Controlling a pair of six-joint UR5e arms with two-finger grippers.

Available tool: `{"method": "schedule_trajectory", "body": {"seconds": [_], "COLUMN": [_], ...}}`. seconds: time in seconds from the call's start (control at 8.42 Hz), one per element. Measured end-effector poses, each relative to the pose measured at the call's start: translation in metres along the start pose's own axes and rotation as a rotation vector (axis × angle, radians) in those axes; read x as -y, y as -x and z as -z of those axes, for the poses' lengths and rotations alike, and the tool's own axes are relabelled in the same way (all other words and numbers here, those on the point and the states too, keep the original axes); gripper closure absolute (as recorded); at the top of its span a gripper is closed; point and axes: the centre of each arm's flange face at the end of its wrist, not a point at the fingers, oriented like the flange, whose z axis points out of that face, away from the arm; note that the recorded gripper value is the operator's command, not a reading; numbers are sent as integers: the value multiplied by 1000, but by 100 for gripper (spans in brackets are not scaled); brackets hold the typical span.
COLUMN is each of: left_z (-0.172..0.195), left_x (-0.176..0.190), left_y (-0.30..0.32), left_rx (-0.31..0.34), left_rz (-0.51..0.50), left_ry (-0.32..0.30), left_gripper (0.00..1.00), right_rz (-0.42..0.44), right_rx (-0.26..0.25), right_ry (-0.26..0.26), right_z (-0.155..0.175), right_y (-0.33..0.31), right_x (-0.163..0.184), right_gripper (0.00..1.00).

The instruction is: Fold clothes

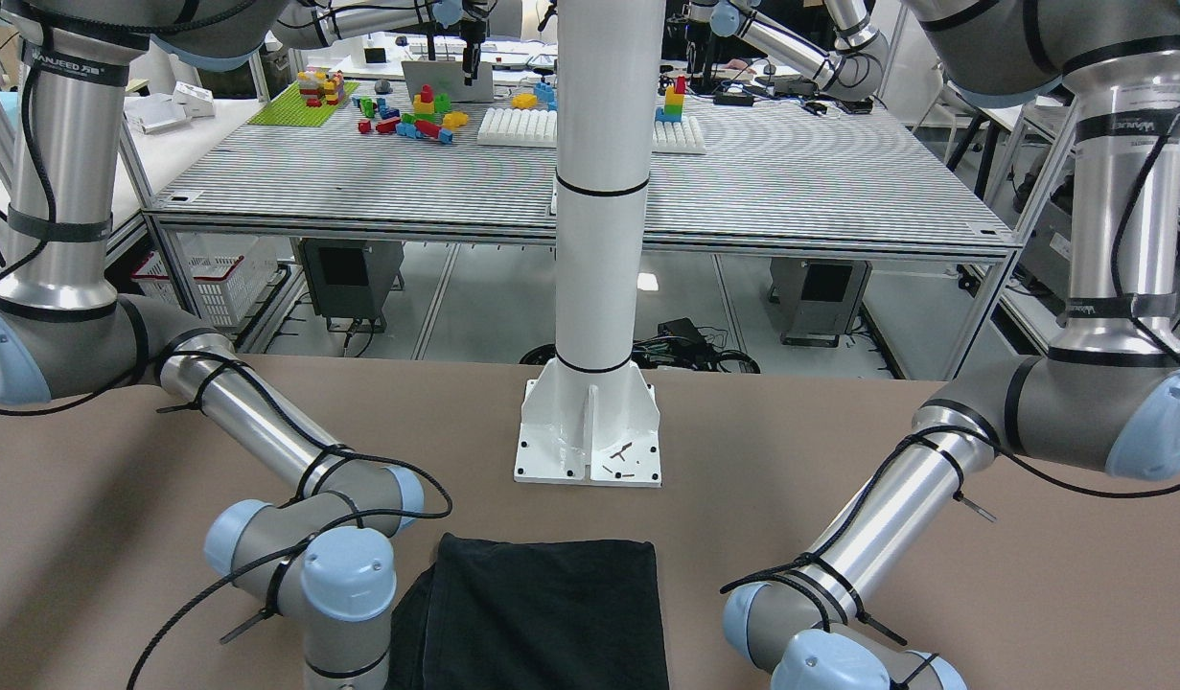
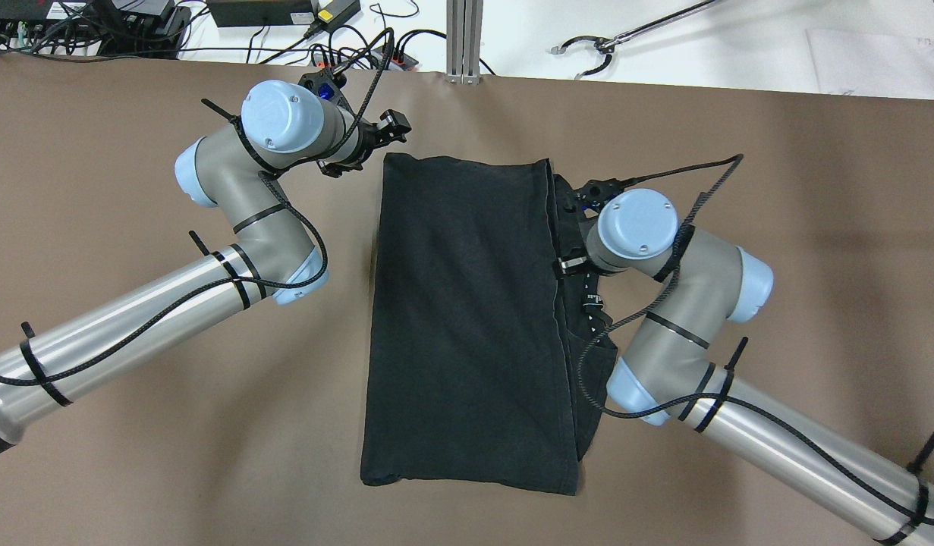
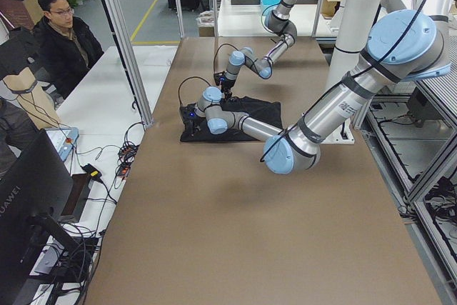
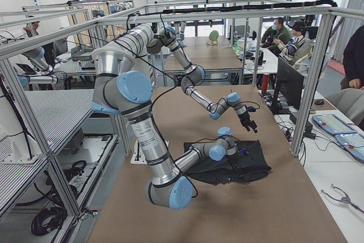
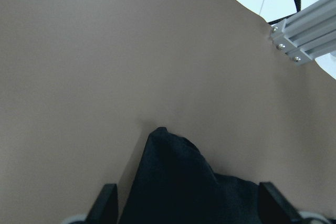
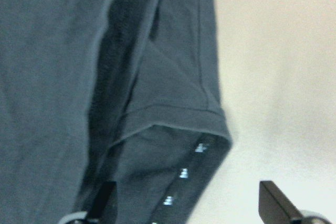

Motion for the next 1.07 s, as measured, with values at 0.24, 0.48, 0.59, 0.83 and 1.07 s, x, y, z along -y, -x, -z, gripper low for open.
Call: {"method": "schedule_trajectory", "body": {"seconds": [0.24, 0.48, 0.59, 0.83, 1.07], "left_z": [2, 4, 7, 18, 20], "left_x": [0, -1, -2, -3, -2], "left_y": [-2, -4, -7, -7, 2], "left_rx": [-5, -12, -19, -41, -42], "left_rz": [-1, -2, -3, -4, -2], "left_ry": [0, 0, 1, 1, -11], "left_gripper": [6, 6, 6, 6, 6], "right_rz": [34, -45, -131, -410, -721], "right_rx": [37, 66, 91, 163, 225], "right_ry": [-11, -12, -17, 14, 80], "right_z": [-3, 27, 47, 73, 99], "right_y": [-41, -35, -24, 15, 49], "right_x": [-21, -23, -25, -61, -111], "right_gripper": [5, 5, 5, 7, 18]}}
